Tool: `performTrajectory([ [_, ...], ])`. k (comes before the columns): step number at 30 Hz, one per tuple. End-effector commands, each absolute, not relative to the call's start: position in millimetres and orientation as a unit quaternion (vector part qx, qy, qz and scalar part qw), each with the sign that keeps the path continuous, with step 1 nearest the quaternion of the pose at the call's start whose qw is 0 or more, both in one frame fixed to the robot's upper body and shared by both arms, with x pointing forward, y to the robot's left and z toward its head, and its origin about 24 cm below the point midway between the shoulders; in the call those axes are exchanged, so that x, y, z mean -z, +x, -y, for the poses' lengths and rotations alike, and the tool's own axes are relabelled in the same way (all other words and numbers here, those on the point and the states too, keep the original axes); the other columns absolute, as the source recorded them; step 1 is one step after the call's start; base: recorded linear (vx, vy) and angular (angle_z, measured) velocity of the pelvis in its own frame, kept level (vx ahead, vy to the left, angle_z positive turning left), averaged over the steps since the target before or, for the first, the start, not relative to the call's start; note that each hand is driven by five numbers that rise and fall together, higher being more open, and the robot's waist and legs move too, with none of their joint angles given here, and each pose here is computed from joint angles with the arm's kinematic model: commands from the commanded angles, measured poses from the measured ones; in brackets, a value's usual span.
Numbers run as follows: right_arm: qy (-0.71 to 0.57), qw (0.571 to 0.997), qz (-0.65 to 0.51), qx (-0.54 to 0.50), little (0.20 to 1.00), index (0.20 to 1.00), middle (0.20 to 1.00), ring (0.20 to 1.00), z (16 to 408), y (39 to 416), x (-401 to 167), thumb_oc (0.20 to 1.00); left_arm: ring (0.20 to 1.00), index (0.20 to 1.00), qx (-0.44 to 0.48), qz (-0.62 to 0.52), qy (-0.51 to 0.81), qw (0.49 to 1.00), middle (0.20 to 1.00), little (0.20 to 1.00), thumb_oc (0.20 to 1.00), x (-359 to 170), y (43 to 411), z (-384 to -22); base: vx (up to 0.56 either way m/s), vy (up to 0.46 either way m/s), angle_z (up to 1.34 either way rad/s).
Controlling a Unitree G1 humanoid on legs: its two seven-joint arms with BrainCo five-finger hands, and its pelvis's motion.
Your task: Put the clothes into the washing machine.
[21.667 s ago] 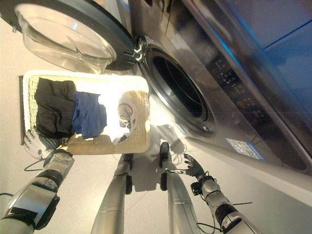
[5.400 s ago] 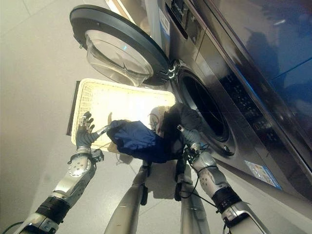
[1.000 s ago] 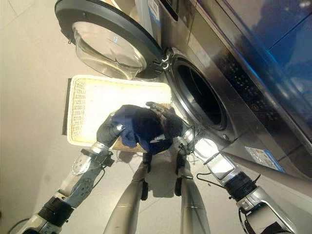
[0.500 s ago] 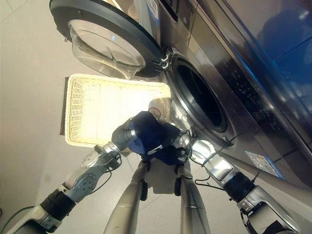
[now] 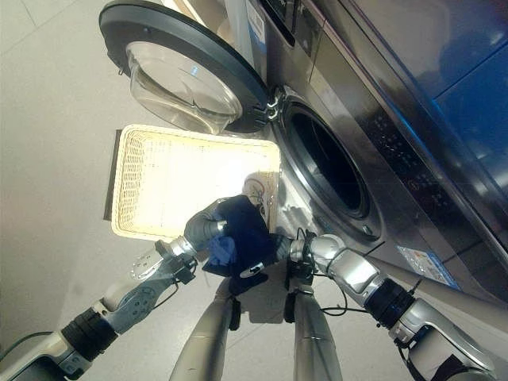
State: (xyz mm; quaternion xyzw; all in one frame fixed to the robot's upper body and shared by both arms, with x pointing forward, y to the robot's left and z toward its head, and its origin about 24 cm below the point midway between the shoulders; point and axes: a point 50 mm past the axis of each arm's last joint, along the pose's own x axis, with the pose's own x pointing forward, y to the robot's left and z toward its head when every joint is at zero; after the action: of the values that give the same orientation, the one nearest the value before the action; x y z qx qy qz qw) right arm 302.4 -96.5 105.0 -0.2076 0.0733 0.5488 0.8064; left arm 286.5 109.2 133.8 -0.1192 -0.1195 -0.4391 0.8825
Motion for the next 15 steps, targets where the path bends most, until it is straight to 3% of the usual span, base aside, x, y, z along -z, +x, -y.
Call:
performTrajectory([
  [1, -0.177, 0.764, -0.115, -0.61, 0.2, 0.2, 0.2, 0.2, 84, 282, -84, 0.2, 0.2, 0.2, 0.465, 0.269, -0.168, 0.826, 0.2, 0.2, 0.2, -188, 275, -98, 0.0, 0.0, 0.0],
  [5, -0.105, 0.773, -0.109, -0.616, 0.2, 0.2, 0.2, 0.2, 77, 278, -85, 0.2, 0.2, 0.2, 0.445, 0.271, -0.164, 0.838, 0.2, 0.2, 0.2, -188, 276, -96, 0.0, 0.0, 0.0],
  [6, -0.076, 0.775, -0.111, -0.618, 0.2, 0.2, 0.2, 0.2, 76, 277, -85, 0.2, 0.959, 0.959, 0.43, 0.268, -0.16, 0.847, 0.959, 0.959, 0.959, -187, 278, -97, 0.0, 0.0, 0.0],
  [7, -0.063, 0.775, -0.111, -0.619, 0.2, 0.2, 0.2, 0.2, 75, 276, -85, 0.2, 1.0, 1.0, 0.422, 0.267, -0.158, 0.852, 1.0, 1.0, 1.0, -186, 279, -97, 0.0, 0.0, 0.0],
  [14, 0.102, 0.8, -0.088, -0.584, 0.2, 0.2, 0.2, 0.2, 72, 277, -88, 0.2, 1.0, 1.0, 0.263, 0.292, -0.121, 0.912, 1.0, 1.0, 1.0, -182, 289, -116, 0.0, 0.0, 0.0],
  [15, 0.159, 0.814, -0.075, -0.554, 0.2, 0.2, 0.2, 0.2, 74, 282, -90, 0.2, 1.0, 1.0, 0.171, 0.297, -0.088, 0.935, 1.0, 1.0, 1.0, -178, 294, -127, 0.0, 0.0, 0.0],
])
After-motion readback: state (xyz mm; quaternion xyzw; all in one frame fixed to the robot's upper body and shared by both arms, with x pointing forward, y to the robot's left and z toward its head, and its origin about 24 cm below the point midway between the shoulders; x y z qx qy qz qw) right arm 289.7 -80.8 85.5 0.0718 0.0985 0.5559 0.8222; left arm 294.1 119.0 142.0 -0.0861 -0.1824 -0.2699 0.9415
